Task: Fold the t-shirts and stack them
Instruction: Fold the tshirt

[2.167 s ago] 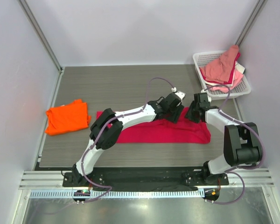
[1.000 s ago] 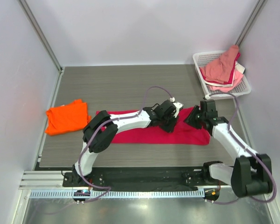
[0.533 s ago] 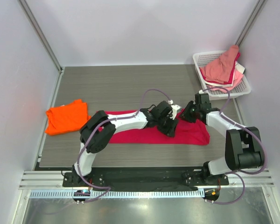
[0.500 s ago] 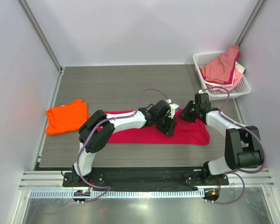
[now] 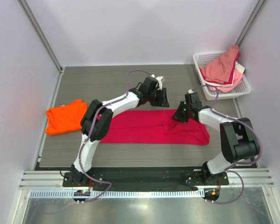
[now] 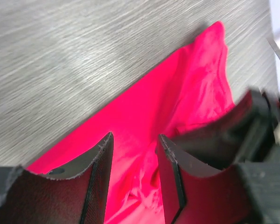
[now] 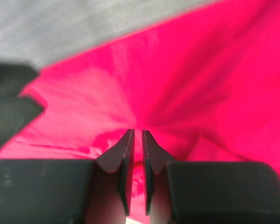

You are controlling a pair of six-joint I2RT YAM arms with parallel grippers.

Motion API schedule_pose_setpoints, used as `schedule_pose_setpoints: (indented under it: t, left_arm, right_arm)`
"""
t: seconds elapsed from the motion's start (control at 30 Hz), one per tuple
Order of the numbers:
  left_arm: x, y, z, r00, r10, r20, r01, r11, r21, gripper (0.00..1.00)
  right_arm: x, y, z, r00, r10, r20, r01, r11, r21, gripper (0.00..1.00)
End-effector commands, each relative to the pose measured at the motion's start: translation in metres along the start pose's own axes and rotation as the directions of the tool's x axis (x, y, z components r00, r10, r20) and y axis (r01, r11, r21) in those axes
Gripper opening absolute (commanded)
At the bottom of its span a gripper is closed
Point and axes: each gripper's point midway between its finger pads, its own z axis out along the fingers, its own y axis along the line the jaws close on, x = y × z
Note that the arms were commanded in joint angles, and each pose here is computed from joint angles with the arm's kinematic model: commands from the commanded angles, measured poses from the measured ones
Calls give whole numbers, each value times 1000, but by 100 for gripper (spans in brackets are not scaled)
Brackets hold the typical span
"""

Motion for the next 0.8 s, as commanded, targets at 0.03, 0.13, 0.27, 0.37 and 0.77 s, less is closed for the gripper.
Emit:
schedule_pose_setpoints:
  t: [0.03,0.13,0.27,0.37,0.77]
  left_arm:
    - [29,0,20,992,-37,-120,34,999,-27,44]
    - [39,4,32,989,-21,-143,13,998,-54,45]
    - [57,3,49,980,-36,-196,29,999,-39,44]
    - [59,8,54,981,21,-195,-46,992,-120,45]
    - [64,30,59,977,1,-211,-51,972,-230,45]
  right_arm:
    - [9,-11,-13,998,-21,55,17,997,73,11]
    - [26,-23,-20,998,-18,54,12,993,120,10]
    - [33,-38,-33,995,-10,103,-10,981,192,10]
    - [40,-55,-45,992,16,126,-49,962,269,5]
    - [63,-54,-108,969,92,231,-141,969,205,1]
